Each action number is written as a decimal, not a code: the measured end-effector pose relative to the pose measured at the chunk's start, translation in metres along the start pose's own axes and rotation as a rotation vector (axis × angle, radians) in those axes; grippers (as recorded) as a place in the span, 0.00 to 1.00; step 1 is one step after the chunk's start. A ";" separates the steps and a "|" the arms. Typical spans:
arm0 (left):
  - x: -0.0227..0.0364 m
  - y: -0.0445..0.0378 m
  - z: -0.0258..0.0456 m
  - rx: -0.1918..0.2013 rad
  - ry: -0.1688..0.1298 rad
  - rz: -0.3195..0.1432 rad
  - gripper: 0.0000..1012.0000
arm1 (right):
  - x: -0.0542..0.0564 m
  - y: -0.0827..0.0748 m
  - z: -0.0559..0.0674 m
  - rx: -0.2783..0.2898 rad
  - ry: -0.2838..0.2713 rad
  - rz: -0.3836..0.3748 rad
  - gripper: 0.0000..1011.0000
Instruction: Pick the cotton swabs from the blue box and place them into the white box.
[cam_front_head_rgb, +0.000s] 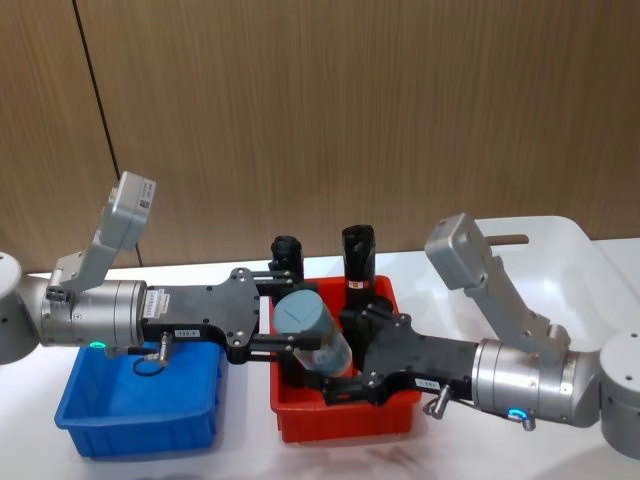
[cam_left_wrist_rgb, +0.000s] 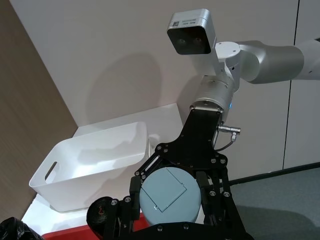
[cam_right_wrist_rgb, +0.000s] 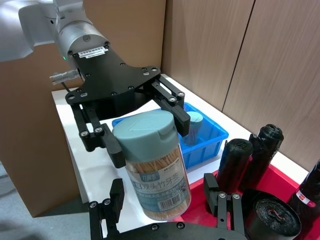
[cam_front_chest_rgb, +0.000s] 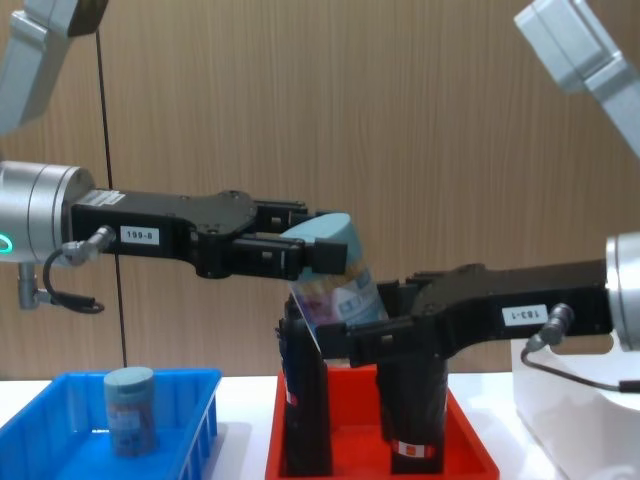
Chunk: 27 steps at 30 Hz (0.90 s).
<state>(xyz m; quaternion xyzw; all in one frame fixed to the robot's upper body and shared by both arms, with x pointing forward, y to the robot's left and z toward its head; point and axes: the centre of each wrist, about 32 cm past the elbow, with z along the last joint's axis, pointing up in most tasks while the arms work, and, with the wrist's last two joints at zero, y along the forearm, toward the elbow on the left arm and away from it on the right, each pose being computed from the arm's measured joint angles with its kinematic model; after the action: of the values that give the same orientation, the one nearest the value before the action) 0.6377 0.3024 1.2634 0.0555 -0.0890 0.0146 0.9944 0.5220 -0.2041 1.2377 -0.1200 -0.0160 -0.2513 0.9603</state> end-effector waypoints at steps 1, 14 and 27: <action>0.0000 0.0000 0.0000 0.000 0.000 0.000 0.66 | 0.000 0.001 0.000 -0.001 -0.001 0.000 0.99; 0.0000 0.0000 0.0000 0.000 0.000 0.000 0.66 | 0.001 0.010 0.004 -0.005 -0.012 0.001 0.99; 0.0000 0.0000 0.0000 0.000 0.000 0.000 0.66 | 0.000 0.013 0.005 -0.008 -0.017 0.005 0.73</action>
<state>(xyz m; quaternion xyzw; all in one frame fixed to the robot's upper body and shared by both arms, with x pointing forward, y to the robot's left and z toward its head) 0.6377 0.3024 1.2635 0.0554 -0.0891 0.0148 0.9944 0.5282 -0.1914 1.2396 -0.1259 -0.0231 -0.2478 0.9603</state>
